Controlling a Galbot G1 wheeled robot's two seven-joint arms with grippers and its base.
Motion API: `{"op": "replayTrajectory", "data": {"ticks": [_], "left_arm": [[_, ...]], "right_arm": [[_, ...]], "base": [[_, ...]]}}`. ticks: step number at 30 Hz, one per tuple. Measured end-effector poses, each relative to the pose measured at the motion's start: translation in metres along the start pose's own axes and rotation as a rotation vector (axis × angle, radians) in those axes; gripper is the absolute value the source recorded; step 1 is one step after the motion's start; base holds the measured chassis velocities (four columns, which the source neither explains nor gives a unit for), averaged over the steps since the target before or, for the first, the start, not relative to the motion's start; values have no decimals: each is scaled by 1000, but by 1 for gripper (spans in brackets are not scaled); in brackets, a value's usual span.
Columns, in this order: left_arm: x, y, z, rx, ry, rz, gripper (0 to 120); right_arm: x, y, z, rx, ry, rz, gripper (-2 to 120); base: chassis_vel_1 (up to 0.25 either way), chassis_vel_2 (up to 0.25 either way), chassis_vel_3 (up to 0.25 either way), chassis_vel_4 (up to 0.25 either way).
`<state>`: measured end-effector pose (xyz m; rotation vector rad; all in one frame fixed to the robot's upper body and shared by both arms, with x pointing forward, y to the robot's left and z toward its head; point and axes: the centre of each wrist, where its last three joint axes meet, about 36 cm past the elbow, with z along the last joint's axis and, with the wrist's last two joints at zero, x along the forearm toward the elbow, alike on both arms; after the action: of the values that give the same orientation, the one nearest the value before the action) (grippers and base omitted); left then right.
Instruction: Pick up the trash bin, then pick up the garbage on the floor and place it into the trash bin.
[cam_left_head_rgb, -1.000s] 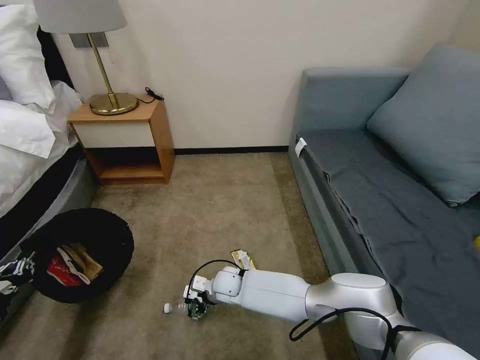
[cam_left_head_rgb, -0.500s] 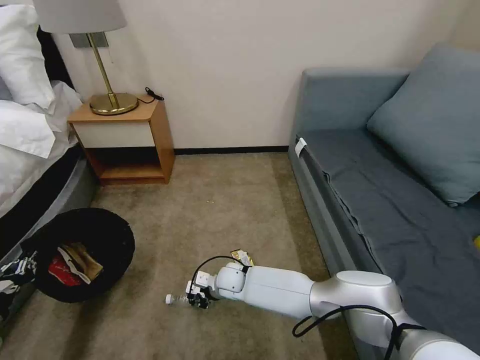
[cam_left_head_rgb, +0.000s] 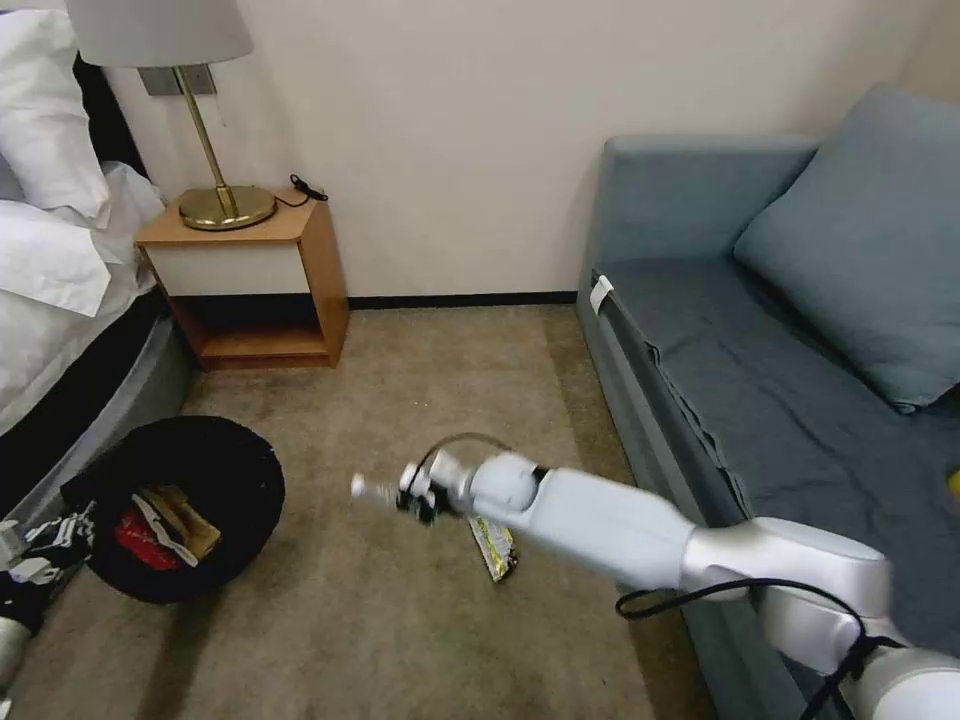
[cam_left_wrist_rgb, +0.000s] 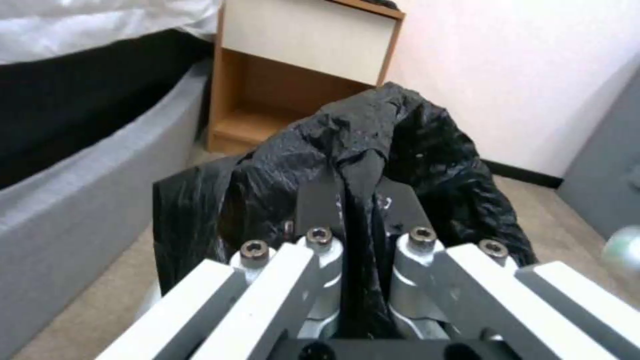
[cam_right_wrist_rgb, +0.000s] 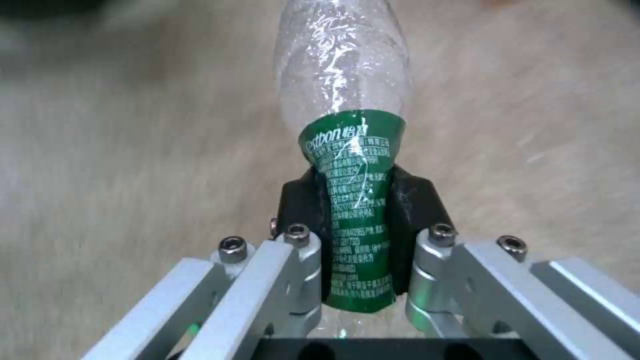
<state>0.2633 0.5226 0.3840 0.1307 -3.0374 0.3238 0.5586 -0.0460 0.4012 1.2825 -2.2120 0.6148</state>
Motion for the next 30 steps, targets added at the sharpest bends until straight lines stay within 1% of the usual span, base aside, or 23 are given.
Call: {"op": "replayTrajectory", "data": {"ticks": [1, 3, 4, 5, 7, 9, 10, 11, 12, 13, 14, 16, 18, 19, 20, 22, 23, 26, 28, 30], "left_arm": [[-3, -4, 0, 3, 0, 7, 4], [-7, -9, -1, 8, -1, 16, 4], [-8, -12, -1, 10, -1, 20, 4], [-8, -12, -1, 10, -1, 20, 4], [-12, -20, -1, 16, 0, 33, 4], [-12, -22, 0, 18, 1, 36, 4], [-13, -30, 3, 29, 7, 46, 4], [-14, -33, 5, 33, 11, 51, 4], [-14, -44, 11, 44, 21, 64, 4], [-14, -48, 13, 48, 25, 71, 4], [-14, -48, 13, 48, 25, 71, 4], [-13, -64, 22, 66, 37, 95, 4], [-12, -74, 28, 80, 43, 105, 4], [-12, -74, 28, 80, 43, 105, 4], [-12, -79, 30, 87, 42, 108, 4], [-11, -87, 29, 99, 36, 114, 4], [-11, -87, 29, 99, 36, 114, 4], [-10, -97, 26, 117, 22, 124, 4], [-8, -101, 24, 120, 18, 127, 4], [-7, -102, 24, 118, 19, 129, 4]], "right_arm": [[22, -10, -6, -17, -37, 20, 14], [50, -20, -12, -35, -80, 51, 14], [59, -20, -17, -41, -101, 55, 14], [59, -20, -17, -41, -101, 55, 14], [83, -12, -36, -74, -174, 53, 14], [87, -10, -40, -78, -190, 49, 14], [100, 3, -58, -90, -243, 24, 14], [103, 7, -63, -92, -258, 15, 14], [109, 21, -81, -100, -298, -22, 14], [111, 29, -88, -104, -314, -41, 14], [111, 29, -88, -104, -314, -41, 14], [111, 55, -110, -122, -343, -114, 14], [107, 72, -124, -123, -358, -163, 14], [107, 72, -124, -123, -358, -163, 14], [104, 80, -128, -120, -359, -182, 14], [97, 90, -133, -120, -357, -205, 14], [97, 90, -133, -120, -357, -205, 14], [86, 100, -127, -136, -338, -221, 14], [77, 107, -119, -147, -321, -226, 14], [73, 110, -113, -152, -310, -227, 14]], "base": [[0, 0, 0, 0], [0, 0, 0, 0], [0, 0, 0, 0], [0, 0, 0, 0], [0, 0, 0, 0], [0, 0, 0, 0], [0, 0, 0, 0], [0, 0, 0, 0], [0, 0, 0, 0], [0, 0, 0, 0], [0, 0, 0, 0], [0, 0, 0, 0], [0, 0, 0, 0], [0, 0, 0, 0], [0, 0, 0, 0], [0, 0, 0, 0], [0, 0, 0, 0], [0, 0, 0, 0], [0, 0, 0, 0], [0, 0, 0, 0]]}}
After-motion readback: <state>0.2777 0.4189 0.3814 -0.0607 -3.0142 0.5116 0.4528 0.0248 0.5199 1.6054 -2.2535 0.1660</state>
